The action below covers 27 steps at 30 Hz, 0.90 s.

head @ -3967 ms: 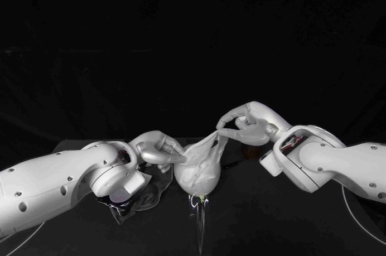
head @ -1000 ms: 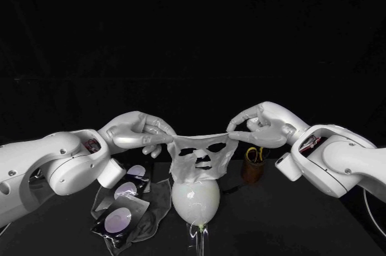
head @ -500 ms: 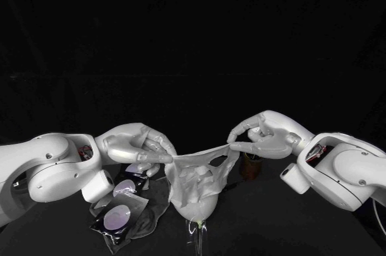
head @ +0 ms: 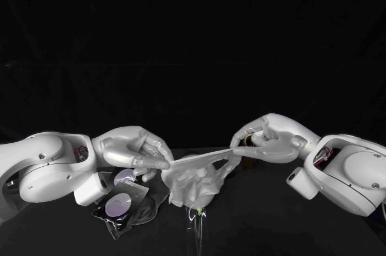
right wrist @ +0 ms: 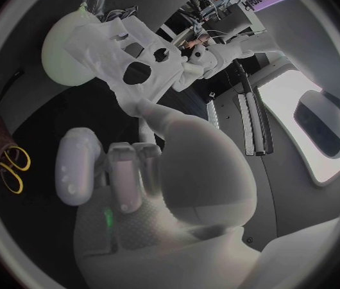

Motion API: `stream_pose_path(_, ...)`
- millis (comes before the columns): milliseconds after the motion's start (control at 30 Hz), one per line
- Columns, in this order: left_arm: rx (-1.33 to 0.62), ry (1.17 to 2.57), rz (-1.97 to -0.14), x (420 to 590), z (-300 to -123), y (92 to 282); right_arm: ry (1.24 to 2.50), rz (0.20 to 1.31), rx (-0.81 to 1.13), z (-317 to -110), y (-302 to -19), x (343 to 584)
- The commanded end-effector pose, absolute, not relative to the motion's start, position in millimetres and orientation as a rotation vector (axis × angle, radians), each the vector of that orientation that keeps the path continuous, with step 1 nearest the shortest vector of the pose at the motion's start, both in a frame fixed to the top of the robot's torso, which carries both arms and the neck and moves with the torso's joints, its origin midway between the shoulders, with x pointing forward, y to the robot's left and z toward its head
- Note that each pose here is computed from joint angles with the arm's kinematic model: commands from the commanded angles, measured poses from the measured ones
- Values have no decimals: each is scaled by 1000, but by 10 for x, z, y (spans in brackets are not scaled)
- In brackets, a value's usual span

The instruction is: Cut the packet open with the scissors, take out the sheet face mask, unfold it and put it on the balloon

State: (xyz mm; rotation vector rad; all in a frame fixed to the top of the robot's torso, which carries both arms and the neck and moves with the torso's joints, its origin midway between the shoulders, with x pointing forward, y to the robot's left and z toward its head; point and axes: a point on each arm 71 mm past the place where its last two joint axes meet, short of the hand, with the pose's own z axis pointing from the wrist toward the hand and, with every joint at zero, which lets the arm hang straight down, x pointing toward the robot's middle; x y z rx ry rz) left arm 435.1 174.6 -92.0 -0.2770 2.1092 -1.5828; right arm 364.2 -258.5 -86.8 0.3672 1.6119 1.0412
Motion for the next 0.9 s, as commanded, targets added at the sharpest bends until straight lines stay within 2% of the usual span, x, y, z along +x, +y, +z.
stream_pose_path(33, -288, 2156, -1590, 4324, -1027, 1750, 1667, 1043, 379, -987, -2583, 3620)
stream_pose_path(200, -327, 2180, -1565, 4339, -1198, 1762, 1702, 1032, 393, -1147, -2569, 3627)
stream_pose_path(467, -372, 2193, -1518, 4408, -1375, 1784, 1748, 1026, 400, -1344, -2533, 3618)
stream_pose_path(900, -461, 2113, -1358, 4646, -1515, 1788, 1724, 976, 417, -1590, -2479, 3835)
